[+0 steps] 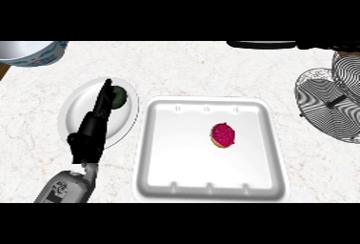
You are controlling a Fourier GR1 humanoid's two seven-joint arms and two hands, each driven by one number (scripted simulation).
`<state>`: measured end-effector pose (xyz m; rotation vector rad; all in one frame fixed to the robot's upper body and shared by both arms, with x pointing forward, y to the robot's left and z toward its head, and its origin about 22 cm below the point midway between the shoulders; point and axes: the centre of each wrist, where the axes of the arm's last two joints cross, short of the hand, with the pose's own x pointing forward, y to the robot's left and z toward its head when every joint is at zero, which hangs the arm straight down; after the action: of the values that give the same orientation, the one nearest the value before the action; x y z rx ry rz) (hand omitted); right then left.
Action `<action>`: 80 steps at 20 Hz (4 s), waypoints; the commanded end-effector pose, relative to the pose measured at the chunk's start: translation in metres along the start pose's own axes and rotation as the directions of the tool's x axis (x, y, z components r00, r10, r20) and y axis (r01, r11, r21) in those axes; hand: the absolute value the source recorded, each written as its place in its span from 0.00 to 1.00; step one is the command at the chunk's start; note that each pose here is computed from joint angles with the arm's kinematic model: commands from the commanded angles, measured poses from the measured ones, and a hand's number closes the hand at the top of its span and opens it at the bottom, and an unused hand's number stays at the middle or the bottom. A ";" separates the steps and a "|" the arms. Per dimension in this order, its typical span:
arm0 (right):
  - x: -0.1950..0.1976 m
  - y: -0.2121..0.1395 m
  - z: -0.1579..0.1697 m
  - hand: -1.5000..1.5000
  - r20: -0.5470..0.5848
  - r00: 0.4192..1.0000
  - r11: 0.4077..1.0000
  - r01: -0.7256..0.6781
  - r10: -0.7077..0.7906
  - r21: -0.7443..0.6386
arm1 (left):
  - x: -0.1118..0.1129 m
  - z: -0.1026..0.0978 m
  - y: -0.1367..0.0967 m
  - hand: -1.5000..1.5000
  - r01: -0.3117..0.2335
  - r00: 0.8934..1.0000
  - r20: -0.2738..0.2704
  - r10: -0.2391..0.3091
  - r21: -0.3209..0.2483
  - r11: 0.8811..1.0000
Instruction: Pick the cupcake from the tray and place it in the tiered basket
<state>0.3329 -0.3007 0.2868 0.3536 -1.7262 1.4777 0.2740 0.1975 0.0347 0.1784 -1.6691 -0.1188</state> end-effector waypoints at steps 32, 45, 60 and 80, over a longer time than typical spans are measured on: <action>-0.008 0.070 -0.082 0.00 -0.204 0.857 0.861 -0.402 0.474 0.312 | -0.007 -0.002 -0.002 0.50 -0.009 1.000 -0.018 0.009 -0.005 1.000; -0.017 0.104 -0.071 0.00 -0.109 0.806 0.793 -0.532 0.582 0.298 | 0.000 -0.012 -0.006 0.50 -0.004 1.000 -0.006 0.004 0.000 1.000; -0.090 0.116 -0.082 0.00 -0.221 0.824 0.840 -0.452 0.522 0.299 | -0.013 0.017 0.012 0.50 0.010 1.000 -0.001 -0.010 0.021 1.000; -0.104 0.139 -0.124 0.00 -0.185 0.843 0.832 -0.418 0.505 0.364 | -0.019 -0.003 -0.003 0.50 0.009 1.000 -0.015 -0.009 0.008 1.000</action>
<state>0.3438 -0.1903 0.1111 -0.1984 -1.4510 2.0296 0.2721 0.1950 0.0266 0.1927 -1.6604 -0.1142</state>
